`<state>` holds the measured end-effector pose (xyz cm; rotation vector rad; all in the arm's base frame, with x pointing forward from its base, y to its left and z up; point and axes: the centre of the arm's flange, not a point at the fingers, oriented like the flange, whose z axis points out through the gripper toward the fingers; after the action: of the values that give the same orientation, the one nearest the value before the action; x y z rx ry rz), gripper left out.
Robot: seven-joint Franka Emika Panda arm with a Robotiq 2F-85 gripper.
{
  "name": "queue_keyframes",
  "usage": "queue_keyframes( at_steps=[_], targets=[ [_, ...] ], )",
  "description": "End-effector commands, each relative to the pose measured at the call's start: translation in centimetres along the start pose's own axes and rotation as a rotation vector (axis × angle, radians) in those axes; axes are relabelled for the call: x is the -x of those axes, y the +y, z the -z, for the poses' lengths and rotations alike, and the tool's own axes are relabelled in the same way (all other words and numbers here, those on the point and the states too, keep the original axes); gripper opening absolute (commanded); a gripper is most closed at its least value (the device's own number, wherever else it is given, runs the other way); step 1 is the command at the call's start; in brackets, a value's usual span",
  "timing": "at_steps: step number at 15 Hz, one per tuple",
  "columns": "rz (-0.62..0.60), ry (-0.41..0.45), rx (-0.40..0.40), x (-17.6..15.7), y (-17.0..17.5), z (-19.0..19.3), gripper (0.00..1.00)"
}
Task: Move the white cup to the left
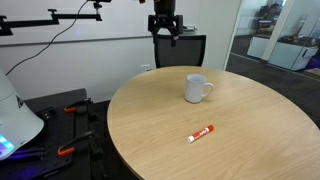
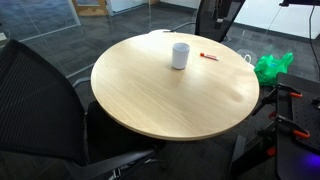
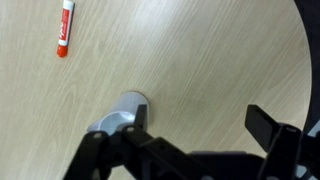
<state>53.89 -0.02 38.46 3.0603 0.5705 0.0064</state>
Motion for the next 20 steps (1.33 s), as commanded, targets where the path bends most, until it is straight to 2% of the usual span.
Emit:
queue_keyframes(
  at_steps=[1, 9, 14, 20],
  targets=[
    [0.067, 0.005, 0.001, -1.9, 2.5, -1.8, 1.00],
    [0.128, -0.017, 0.010, -5.3, 4.8, -5.9, 1.00],
    [0.121, -0.027, 0.031, -8.0, 5.9, -7.1, 1.00],
    [0.141, -0.034, 0.002, -9.8, 5.8, -8.8, 1.00]
  ],
)
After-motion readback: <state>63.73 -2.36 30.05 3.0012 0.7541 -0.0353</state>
